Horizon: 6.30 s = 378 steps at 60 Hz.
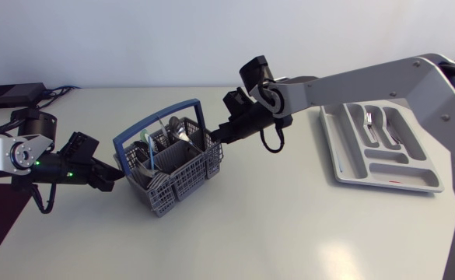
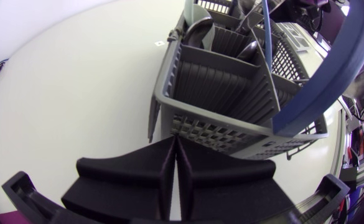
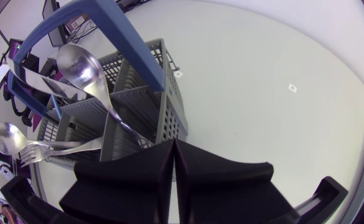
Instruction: Sort the cutlery from the basket into the organizer compartments.
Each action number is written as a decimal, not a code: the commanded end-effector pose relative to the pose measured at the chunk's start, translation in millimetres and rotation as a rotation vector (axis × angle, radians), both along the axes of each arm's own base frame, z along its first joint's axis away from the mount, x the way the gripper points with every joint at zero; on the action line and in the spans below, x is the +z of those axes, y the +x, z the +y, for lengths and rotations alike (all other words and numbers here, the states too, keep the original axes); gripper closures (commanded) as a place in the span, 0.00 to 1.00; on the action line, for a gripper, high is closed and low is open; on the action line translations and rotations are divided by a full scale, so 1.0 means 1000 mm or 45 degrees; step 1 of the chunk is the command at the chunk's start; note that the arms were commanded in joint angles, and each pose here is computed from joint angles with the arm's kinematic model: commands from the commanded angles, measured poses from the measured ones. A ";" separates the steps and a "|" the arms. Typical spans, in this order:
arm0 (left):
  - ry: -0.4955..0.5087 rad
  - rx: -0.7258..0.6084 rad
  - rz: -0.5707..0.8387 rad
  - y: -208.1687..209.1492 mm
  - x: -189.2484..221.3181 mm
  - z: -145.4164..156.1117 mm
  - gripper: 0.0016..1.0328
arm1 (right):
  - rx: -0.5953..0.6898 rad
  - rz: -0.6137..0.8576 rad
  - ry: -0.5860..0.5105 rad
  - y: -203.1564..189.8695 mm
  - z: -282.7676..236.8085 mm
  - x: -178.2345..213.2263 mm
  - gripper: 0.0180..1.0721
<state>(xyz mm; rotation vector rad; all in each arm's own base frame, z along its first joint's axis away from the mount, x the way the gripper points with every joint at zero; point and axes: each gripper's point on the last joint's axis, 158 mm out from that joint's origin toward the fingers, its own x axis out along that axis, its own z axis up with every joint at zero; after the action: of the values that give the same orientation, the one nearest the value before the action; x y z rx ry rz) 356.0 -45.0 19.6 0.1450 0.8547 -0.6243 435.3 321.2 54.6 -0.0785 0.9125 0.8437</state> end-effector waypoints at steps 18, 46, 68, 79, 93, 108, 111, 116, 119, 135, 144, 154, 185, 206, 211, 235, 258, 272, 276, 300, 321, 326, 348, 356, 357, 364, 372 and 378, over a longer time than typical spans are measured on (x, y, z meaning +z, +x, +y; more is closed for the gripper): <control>-0.064 -0.129 -0.006 0.023 0.007 -0.059 0.97 | 0.063 0.058 -0.039 -0.059 -0.031 -0.002 0.94; -0.025 -0.250 -0.021 0.057 0.011 -0.137 0.97 | -0.056 0.035 -0.054 -0.064 -0.087 0.000 0.94; -0.002 -0.188 -0.017 0.081 0.005 -0.129 0.92 | -0.150 0.041 -0.087 -0.049 -0.115 -0.015 0.92; 0.001 -0.097 -0.039 0.077 0.022 -0.092 0.75 | -0.235 -0.050 -0.178 -0.050 -0.141 -0.002 0.50; 0.037 -0.081 -0.131 0.044 0.059 -0.066 0.61 | -0.260 -0.216 -0.200 -0.066 -0.145 0.058 0.39; 0.050 -0.091 -0.211 0.008 0.093 -0.061 0.60 | -0.194 -0.289 -0.177 -0.097 -0.126 0.103 0.39; 0.046 -0.100 -0.233 -0.001 0.102 -0.062 0.59 | -0.179 -0.300 -0.170 -0.103 -0.121 0.108 0.39; 0.034 -0.135 -0.272 -0.017 0.113 -0.070 0.59 | -0.160 -0.314 -0.171 -0.110 -0.117 0.113 0.39; 0.024 -0.177 -0.296 -0.029 0.118 -0.080 0.59 | -0.149 -0.312 -0.167 -0.115 -0.114 0.114 0.39; 0.013 -0.291 -0.275 -0.056 0.114 -0.109 0.59 | -0.046 -0.317 -0.136 -0.142 -0.081 0.126 0.36; 0.044 -0.340 -0.255 -0.059 0.104 -0.123 0.59 | 0.012 -0.331 -0.138 -0.151 -0.058 0.130 0.36; 0.088 -0.362 -0.255 -0.052 0.094 -0.136 0.59 | 0.054 -0.298 -0.135 -0.156 -0.038 0.127 0.35; 0.126 -0.325 -0.346 -0.047 0.102 -0.132 0.58 | 0.124 -0.173 -0.174 -0.149 0.027 0.109 0.31; 0.150 -0.337 -0.379 -0.061 0.096 -0.103 0.51 | 0.101 -0.107 -0.254 -0.149 0.060 0.096 0.31; 0.148 -0.330 -0.379 -0.061 0.095 -0.098 0.50 | 0.112 -0.101 -0.278 -0.152 0.068 0.093 0.31; 0.135 -0.340 -0.404 -0.071 0.093 -0.092 0.50 | 0.005 -0.138 -0.394 -0.130 0.086 0.073 0.53; 0.126 -0.356 -0.422 -0.071 0.096 -0.097 0.50 | -0.019 -0.179 -0.450 -0.124 0.075 0.071 0.90; 0.119 -0.367 -0.425 -0.071 0.098 -0.101 0.50 | -0.044 -0.199 -0.439 -0.118 0.054 0.089 0.93; 0.117 -0.373 -0.429 -0.071 0.100 -0.104 0.50 | -0.043 -0.198 -0.428 -0.118 0.048 0.093 0.93; 0.077 -0.433 -0.464 -0.062 0.114 -0.130 0.47 | -0.012 -0.239 -0.186 -0.123 0.021 0.172 0.93; -0.088 -0.575 -0.495 -0.066 0.149 -0.167 0.34 | 0.230 -0.230 0.018 -0.166 0.009 0.225 0.93; -0.148 -0.618 -0.476 -0.069 0.153 -0.173 0.33 | 0.317 -0.216 0.068 -0.181 0.010 0.230 0.93; -0.335 -0.773 -0.376 -0.090 0.163 -0.180 0.33 | 0.598 -0.128 0.192 -0.234 0.010 0.235 0.93; -0.405 -0.865 -0.312 -0.108 0.164 -0.184 0.34 | 0.639 -0.101 0.273 -0.242 0.009 0.247 0.93; -0.406 -0.880 -0.304 -0.110 0.163 -0.185 0.34 | 0.641 -0.097 0.284 -0.242 0.009 0.249 0.93; -0.450 -0.961 -0.262 -0.125 0.165 -0.189 0.37 | 0.661 -0.089 0.310 -0.246 0.009 0.252 0.93; -0.492 -1.024 -0.249 -0.138 0.173 -0.191 0.43 | 0.690 -0.080 0.350 -0.252 0.009 0.259 0.93; -0.502 -1.078 -0.230 -0.150 0.173 -0.196 0.50 | 0.708 -0.068 0.369 -0.256 0.009 0.262 0.93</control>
<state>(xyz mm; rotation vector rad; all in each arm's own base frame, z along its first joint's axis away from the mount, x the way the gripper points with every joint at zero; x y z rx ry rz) 211.6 -234.8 184.0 0.1849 0.4920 -1.4823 185.5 334.3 309.5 -0.1095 0.7342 1.4547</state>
